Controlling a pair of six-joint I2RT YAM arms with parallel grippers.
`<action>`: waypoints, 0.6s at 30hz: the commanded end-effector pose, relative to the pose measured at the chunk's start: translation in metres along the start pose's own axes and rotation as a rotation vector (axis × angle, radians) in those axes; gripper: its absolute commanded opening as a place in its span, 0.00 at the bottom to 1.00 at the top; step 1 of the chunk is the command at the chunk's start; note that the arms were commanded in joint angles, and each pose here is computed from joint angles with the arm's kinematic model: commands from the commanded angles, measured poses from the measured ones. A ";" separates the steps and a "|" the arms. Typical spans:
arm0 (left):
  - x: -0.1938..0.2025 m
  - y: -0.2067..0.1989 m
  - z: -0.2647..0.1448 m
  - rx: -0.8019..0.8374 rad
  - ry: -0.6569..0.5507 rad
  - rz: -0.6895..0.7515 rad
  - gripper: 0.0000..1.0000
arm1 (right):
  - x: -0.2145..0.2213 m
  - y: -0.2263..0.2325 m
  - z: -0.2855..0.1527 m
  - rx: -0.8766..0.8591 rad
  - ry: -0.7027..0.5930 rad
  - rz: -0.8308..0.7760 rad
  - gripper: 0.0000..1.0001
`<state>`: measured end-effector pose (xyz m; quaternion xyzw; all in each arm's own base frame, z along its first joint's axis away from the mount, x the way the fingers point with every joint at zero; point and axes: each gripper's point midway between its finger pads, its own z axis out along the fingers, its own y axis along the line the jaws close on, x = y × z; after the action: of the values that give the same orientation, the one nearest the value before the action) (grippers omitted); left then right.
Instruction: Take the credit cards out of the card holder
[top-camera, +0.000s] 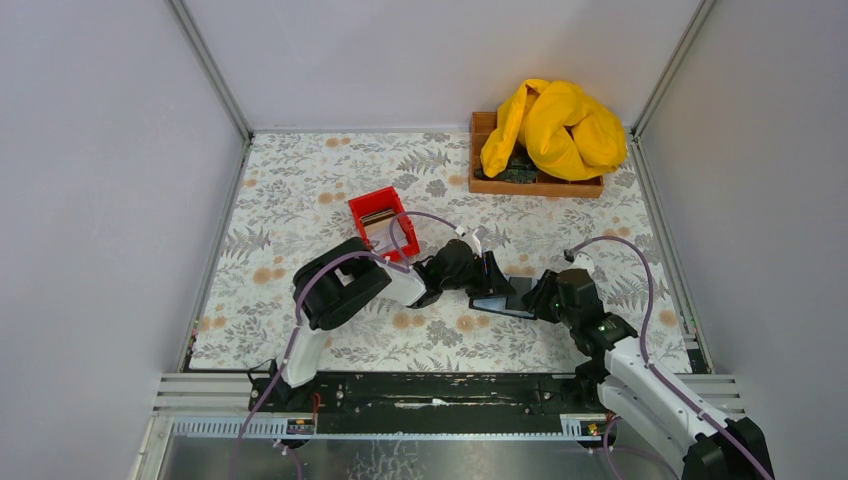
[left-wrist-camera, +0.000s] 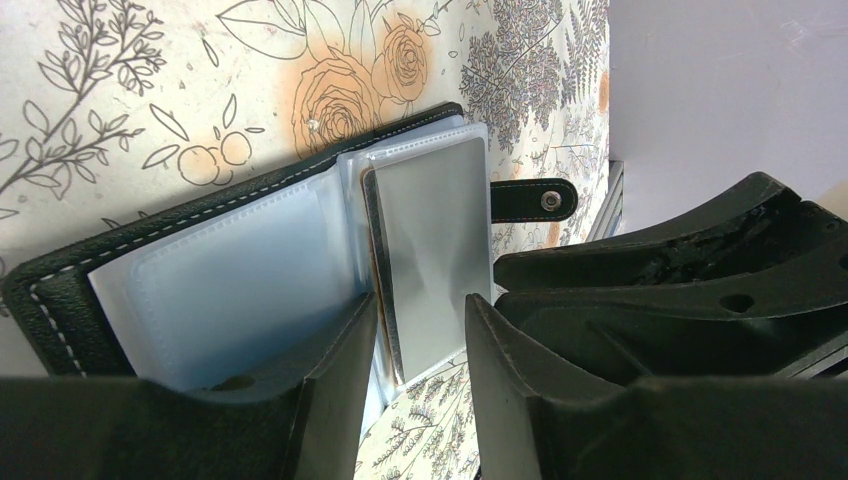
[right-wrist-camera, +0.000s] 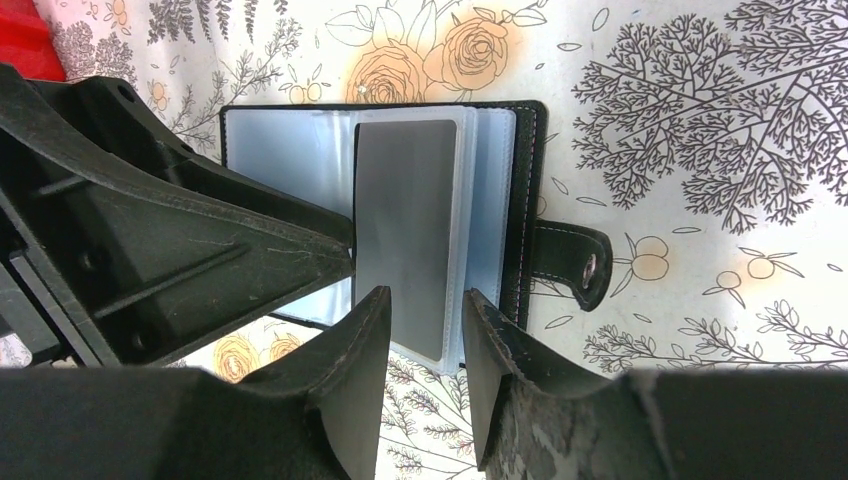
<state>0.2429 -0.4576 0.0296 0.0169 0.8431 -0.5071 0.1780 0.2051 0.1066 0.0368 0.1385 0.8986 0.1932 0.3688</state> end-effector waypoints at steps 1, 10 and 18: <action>0.027 0.054 0.000 -0.156 0.074 -0.027 0.46 | -0.006 0.003 0.000 -0.002 -0.018 0.003 0.40; 0.028 0.055 -0.001 -0.154 0.079 -0.032 0.46 | -0.011 -0.006 -0.002 0.050 -0.061 0.043 0.41; 0.028 0.054 0.000 -0.147 0.082 -0.032 0.46 | -0.009 0.001 -0.001 0.008 -0.046 0.021 0.41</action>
<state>0.2428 -0.4575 0.0299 0.0179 0.8426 -0.5086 0.1763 0.2058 0.0985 0.0362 0.1621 0.8958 0.1775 0.3738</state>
